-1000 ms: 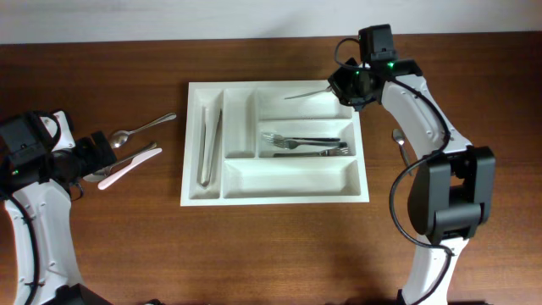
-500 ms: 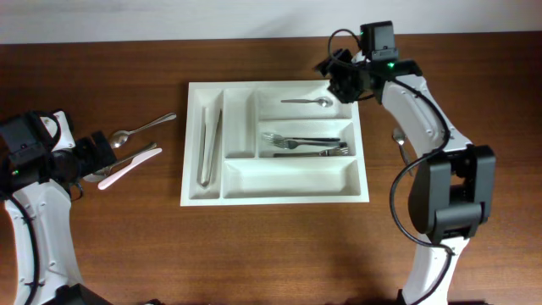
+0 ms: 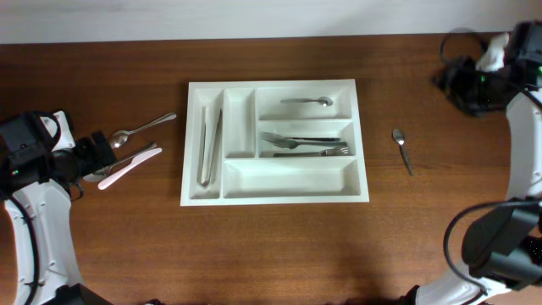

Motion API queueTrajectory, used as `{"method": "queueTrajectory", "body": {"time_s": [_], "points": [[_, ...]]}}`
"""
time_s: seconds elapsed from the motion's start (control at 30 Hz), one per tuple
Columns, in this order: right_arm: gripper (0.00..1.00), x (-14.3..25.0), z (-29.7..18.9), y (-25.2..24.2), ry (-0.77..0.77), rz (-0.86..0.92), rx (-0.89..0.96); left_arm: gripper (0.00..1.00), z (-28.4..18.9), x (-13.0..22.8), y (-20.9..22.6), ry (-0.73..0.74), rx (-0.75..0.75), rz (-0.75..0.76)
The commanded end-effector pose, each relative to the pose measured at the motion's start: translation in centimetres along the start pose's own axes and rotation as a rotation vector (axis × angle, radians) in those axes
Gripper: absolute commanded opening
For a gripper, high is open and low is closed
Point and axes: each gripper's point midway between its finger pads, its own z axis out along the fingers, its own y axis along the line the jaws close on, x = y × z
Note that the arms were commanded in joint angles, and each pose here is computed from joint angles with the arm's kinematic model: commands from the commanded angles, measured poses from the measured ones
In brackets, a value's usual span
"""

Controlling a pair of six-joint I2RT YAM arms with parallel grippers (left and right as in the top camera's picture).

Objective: Pack container
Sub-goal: 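Move the right gripper down onto the silver spoon and close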

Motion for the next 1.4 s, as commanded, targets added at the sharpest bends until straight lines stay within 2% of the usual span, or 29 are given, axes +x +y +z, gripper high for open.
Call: {"method": "queueTrajectory", "body": {"time_s": [0.0, 0.07, 0.17, 0.2, 0.3, 0.33, 0.5, 0.6, 0.83, 1.17, 1.37], "points": [[0.56, 2.3, 2.6, -3.6, 0.140, -0.168, 0.102, 0.99, -0.2, -0.6, -0.2, -0.015, 0.015, -0.011], [0.55, 3.9, 3.4, -4.5, 0.224, -0.194, 0.111, 0.99, -0.2, -0.6, -0.2, -0.015, 0.015, -0.011], [0.42, 5.6, 4.4, -5.0, 0.310, -0.282, 0.120, 0.99, -0.2, -0.6, -0.2, -0.015, 0.015, -0.011], [0.41, 5.8, 4.7, -5.6, 0.327, -0.311, 0.162, 0.99, -0.2, -0.6, -0.2, -0.015, 0.015, -0.011], [0.43, 5.9, 5.1, -7.3, 0.347, -0.368, 0.315, 0.99, -0.2, -0.6, -0.2, -0.015, 0.015, -0.011], [0.46, 5.8, 5.2, -7.5, 0.346, -0.386, 0.344, 0.99, -0.2, -0.6, -0.2, -0.015, 0.015, -0.011], [0.54, 5.8, 7.2, -5.4, 0.353, -0.628, 0.316, 0.99, -0.2, -0.6, -0.2, -0.015, 0.015, -0.011], [0.54, 5.6, 8.4, -5.8, 0.358, -0.678, 0.394, 0.99, -0.2, -0.6, -0.2, -0.015, 0.015, -0.011], [0.54, 7.1, 11.3, -7.7, 0.446, -0.644, 0.409, 0.99, -0.2, -0.6, -0.2, -0.015, 0.015, -0.011], [0.43, 8.9, 13.7, -9.4, 0.529, -0.602, 0.422, 0.99, -0.2, -0.6, -0.2, -0.015, 0.015, -0.011], [0.43, 9.7, 14.5, -10.1, 0.567, -0.585, 0.427, 0.99, -0.2, -0.6, -0.2, -0.015, 0.015, -0.011]]}}
